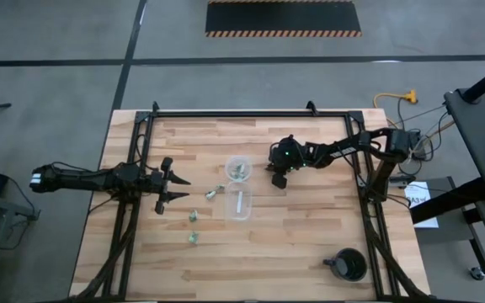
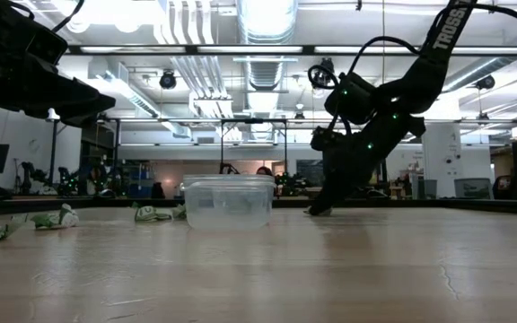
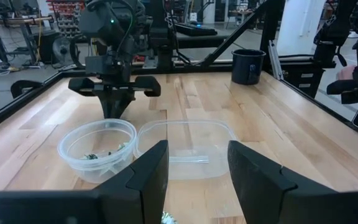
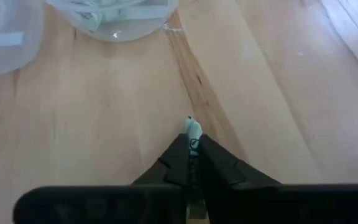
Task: Pick and place items into bin
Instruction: Put the stevia packet into the circular transparent bin
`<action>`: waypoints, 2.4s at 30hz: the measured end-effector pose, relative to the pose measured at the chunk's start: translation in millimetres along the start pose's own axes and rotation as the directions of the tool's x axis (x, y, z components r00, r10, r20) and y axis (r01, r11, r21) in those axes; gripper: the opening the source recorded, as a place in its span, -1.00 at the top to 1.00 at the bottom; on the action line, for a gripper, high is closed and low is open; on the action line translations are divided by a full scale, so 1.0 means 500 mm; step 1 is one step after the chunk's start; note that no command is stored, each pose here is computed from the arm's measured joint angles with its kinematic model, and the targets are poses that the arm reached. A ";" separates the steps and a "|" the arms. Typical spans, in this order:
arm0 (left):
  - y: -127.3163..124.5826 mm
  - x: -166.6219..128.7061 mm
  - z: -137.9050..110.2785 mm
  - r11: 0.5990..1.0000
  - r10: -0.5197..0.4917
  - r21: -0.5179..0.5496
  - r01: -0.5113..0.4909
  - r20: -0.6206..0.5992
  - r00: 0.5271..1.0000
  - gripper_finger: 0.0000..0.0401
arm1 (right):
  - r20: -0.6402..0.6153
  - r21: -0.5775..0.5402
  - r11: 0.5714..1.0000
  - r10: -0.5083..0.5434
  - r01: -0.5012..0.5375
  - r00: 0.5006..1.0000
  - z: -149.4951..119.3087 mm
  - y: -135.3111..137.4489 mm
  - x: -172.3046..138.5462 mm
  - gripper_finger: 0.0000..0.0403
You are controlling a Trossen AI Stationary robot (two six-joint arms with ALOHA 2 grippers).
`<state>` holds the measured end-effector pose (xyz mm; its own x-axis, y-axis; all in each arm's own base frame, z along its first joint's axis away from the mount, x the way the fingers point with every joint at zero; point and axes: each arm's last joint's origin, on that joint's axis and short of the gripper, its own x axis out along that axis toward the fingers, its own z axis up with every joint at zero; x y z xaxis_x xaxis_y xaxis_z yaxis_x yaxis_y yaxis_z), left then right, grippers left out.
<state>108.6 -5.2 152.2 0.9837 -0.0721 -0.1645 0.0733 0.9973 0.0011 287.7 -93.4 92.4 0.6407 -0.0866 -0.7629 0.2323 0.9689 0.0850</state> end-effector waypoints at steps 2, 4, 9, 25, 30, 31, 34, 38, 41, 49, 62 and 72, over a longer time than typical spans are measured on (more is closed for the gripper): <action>0.000 0.000 0.000 1.000 0.000 0.000 0.000 0.000 1.000 0.26 | 0.000 -0.001 1.000 0.004 -0.004 1.000 0.000 0.000 0.000 0.94; 0.000 0.000 0.000 1.000 0.000 0.000 0.000 0.000 1.000 0.26 | 0.005 -0.004 1.000 0.006 -0.006 1.000 0.002 0.000 -0.002 0.95; 0.000 0.000 0.000 1.000 0.000 0.000 0.000 0.000 1.000 0.26 | 0.076 -0.048 0.998 0.054 -0.050 0.996 0.015 0.008 -0.014 0.96; 0.000 0.000 0.000 1.000 0.000 0.000 0.000 -0.001 1.000 0.26 | 0.576 -0.135 0.984 0.176 -0.119 0.798 0.044 0.026 -0.053 0.96; 0.000 0.000 0.000 1.000 0.000 0.000 0.000 0.000 1.000 0.26 | 0.613 -0.137 0.981 0.194 -0.139 0.766 0.049 0.025 -0.036 0.96; 0.000 0.000 0.000 1.000 0.000 0.000 0.000 0.000 1.000 0.26 | 0.617 -0.140 0.980 0.198 -0.141 0.761 0.053 0.024 -0.031 0.96; 0.000 0.000 0.000 1.000 0.000 0.000 0.000 -0.001 1.000 0.26 | 0.612 -0.140 0.978 0.206 -0.151 0.763 0.062 0.024 -0.010 0.96; 0.000 0.000 0.000 1.000 0.000 0.000 0.000 -0.001 1.000 0.26 | 0.612 -0.138 0.975 0.222 -0.174 0.759 0.079 0.021 0.015 0.96; 0.000 0.000 0.000 1.000 0.000 0.000 0.000 0.000 1.000 0.26 | 0.609 -0.134 0.971 0.239 -0.198 0.756 0.088 0.021 0.031 0.96; 0.000 0.000 0.000 1.000 0.000 0.000 0.000 0.000 1.000 0.26 | 0.597 -0.099 0.969 0.238 -0.224 0.766 0.095 0.018 0.056 0.91; 0.000 0.000 0.000 1.000 0.000 0.000 0.000 0.000 1.000 0.26 | 0.619 -0.076 0.966 0.239 -0.246 0.748 0.110 0.019 0.049 0.89; 0.000 0.000 0.000 1.000 0.000 0.000 0.000 -0.001 1.000 0.26 | 0.623 -0.112 0.963 0.260 -0.245 0.738 0.119 0.020 0.048 0.88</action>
<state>108.6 -5.2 152.2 0.9836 -0.0723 -0.1650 0.0735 0.9973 0.0012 348.7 -99.6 113.0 0.9890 0.0440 -0.1416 -0.0155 0.9804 0.1966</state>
